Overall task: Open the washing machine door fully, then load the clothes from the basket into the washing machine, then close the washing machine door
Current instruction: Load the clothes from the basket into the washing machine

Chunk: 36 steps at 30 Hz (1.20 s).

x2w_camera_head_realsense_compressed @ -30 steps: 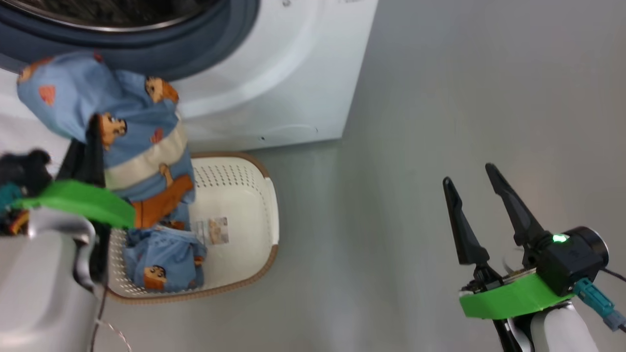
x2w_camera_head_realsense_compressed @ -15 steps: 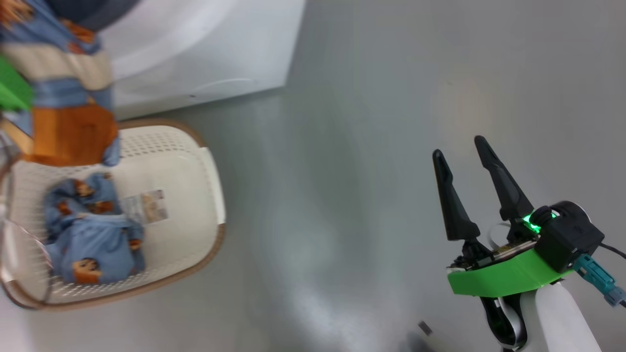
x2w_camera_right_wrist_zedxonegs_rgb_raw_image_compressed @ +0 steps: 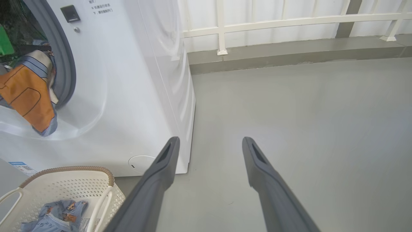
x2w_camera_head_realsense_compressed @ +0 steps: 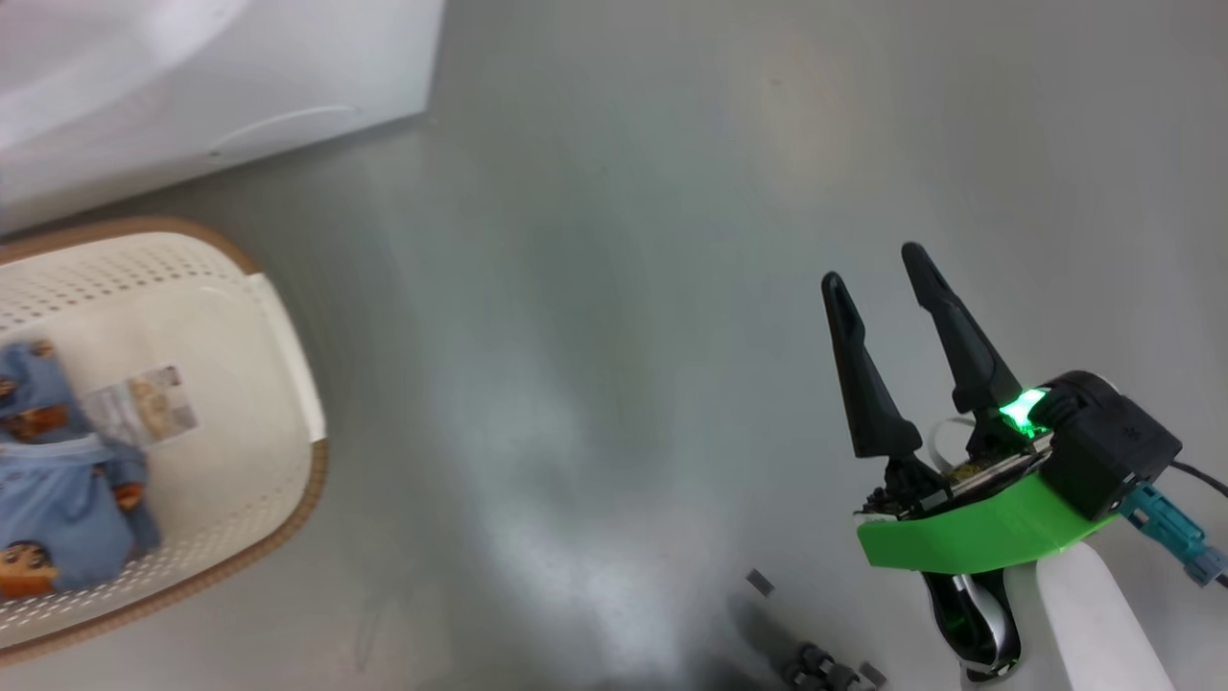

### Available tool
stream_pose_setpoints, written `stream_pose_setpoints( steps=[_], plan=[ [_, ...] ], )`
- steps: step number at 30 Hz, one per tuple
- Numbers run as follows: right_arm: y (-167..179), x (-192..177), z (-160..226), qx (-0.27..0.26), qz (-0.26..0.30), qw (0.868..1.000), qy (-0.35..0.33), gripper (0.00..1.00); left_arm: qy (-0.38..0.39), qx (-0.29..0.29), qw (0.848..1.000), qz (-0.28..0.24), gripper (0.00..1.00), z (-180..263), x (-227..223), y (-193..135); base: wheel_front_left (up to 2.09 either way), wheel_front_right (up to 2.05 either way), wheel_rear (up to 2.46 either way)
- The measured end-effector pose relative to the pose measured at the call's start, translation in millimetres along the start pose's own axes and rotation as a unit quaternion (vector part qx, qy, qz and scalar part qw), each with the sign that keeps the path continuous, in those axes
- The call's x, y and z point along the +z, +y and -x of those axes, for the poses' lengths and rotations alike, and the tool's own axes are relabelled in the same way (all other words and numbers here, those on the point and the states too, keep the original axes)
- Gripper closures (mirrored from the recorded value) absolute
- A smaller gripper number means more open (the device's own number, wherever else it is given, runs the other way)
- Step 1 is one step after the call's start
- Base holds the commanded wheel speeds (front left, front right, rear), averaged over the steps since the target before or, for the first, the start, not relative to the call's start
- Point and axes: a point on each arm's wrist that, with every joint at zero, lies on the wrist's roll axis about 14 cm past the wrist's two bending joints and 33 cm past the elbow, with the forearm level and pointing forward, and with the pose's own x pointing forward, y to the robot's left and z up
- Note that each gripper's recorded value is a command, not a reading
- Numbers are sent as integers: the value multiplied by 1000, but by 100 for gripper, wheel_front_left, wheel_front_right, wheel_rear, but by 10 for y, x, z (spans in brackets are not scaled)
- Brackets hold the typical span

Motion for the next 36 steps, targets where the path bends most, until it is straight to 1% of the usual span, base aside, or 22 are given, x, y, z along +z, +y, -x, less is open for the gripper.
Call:
stream_pose_setpoints(
  steps=[3, 6, 13, 16, 22, 26, 27, 28, 29, 30, 36],
  plan=[
    [-42, -14, 0, -6, -4, 1000, 2, 0, -38, 12, 999, -11, 100, -101, 192, 61, 0, 0, 0],
    [-59, -63, 16, -10, -8, 1000, 10, 0, -92, 28, 995, -20, 100, -162, 460, 144, 0, 0, 0],
    [-99, -115, 30, -16, -7, 1000, 19, 0, -195, 51, 979, -43, 100, -178, 964, 234, 0, 0, 0],
    [-84, -94, -12, -12, -6, 1000, 14, 0, -221, 60, 972, -55, 100, -159, 1077, 261, 0, 0, 0],
    [-56, -112, -60, -7, -11, 1000, 13, 0, -175, 67, 981, -52, 100, -246, 786, 360, 0, 0, 0],
    [-42, -115, -83, -5, -12, 1000, 12, 0, -150, 67, 986, -32, 100, -290, 605, 388, 0, 0, 0],
    [-42, -117, -83, -5, -12, 1000, 12, 0, -142, 68, 987, -27, 90, -300, 558, 393, 0, 0, 0],
    [-43, -119, -82, -5, -12, 1000, 13, 0, -134, 67, 988, -23, 57, -309, 512, 390, 0, 0, 0],
    [-42, -121, -82, -5, -12, 1000, 13, 0, -128, 65, 989, -21, 8, -314, 473, 384, 0, 0, 0],
    [-41, -121, -82, -4, -12, 1000, 13, 0, -124, 65, 990, -20, 0, -316, 452, 376, 0, 0, 0],
    [-36, -81, -75, -4, -14, 1000, 8, 0, -118, 63, 991, -16, 0, -273, 431, 361, 0, 0, 0]
  ],
)
